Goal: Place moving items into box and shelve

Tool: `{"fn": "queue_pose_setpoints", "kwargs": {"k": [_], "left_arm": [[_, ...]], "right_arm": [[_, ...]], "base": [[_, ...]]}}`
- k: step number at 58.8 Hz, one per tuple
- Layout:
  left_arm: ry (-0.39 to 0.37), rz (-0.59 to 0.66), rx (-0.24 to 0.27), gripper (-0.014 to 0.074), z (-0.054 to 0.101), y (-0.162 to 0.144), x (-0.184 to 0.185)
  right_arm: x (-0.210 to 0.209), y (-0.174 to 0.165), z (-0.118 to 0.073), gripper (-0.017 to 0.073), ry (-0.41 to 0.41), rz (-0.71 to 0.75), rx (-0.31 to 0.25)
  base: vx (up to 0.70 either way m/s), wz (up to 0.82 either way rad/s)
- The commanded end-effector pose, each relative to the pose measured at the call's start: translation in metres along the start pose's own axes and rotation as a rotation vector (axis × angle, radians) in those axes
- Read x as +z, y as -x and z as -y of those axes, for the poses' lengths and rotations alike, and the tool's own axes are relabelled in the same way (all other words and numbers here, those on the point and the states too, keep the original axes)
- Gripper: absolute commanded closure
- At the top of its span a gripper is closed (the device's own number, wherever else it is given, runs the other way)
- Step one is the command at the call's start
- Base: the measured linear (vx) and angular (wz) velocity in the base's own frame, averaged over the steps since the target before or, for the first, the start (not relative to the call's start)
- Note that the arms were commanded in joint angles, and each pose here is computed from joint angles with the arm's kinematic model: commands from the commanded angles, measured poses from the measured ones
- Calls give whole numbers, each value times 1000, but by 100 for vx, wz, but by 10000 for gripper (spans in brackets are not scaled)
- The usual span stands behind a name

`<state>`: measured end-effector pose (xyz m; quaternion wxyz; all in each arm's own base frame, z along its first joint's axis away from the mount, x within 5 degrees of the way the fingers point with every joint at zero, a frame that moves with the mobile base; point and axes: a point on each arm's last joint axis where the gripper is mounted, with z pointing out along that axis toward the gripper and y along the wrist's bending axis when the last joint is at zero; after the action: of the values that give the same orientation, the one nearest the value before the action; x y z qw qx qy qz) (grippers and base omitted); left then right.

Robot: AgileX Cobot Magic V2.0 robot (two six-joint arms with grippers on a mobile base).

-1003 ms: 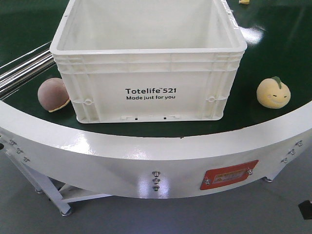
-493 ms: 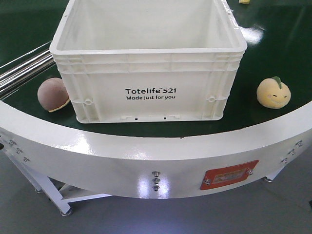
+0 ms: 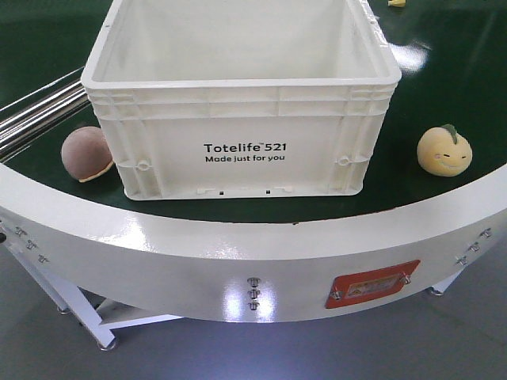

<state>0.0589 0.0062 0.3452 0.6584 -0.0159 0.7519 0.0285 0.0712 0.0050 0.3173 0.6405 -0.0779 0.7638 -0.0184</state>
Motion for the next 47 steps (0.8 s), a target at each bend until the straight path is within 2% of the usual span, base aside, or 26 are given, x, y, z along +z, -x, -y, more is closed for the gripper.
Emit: {"fn": "queue_pose_setpoints", "kwargs": {"k": [1,10,19,24,30,37,41,47], "left_arm": [[-3,-35,-2,616,1,7,12],[7,-193,2,616,1,-9,27],[5,-243,-2,606,2,-19,33],[7,-262,-2,560,2,-21,34],[6,-259,-2,421,2,-20,34],[6,-258,-2,238,2,-20,34],[6,-258,-2,162,2,-20,34],[6,-258,-2,99,2,-20,34]], "right_arm": [[13,10,0,575,17,-16,25],[35,-3,-4,575,52,-194,56],[52,-11,-5,561,61,-291,60],[60,-14,-5,503,65,-332,60],[69,-19,-6,342,71,-383,60],[79,-23,-7,90,71,-423,74],[85,-20,-6,-50,69,-435,85],[98,-13,-4,-148,49,-462,94]], "base": [[0,0],[0,0],[0,0],[0,0],[0,0],[0,0],[0,0],[0,0]]}}
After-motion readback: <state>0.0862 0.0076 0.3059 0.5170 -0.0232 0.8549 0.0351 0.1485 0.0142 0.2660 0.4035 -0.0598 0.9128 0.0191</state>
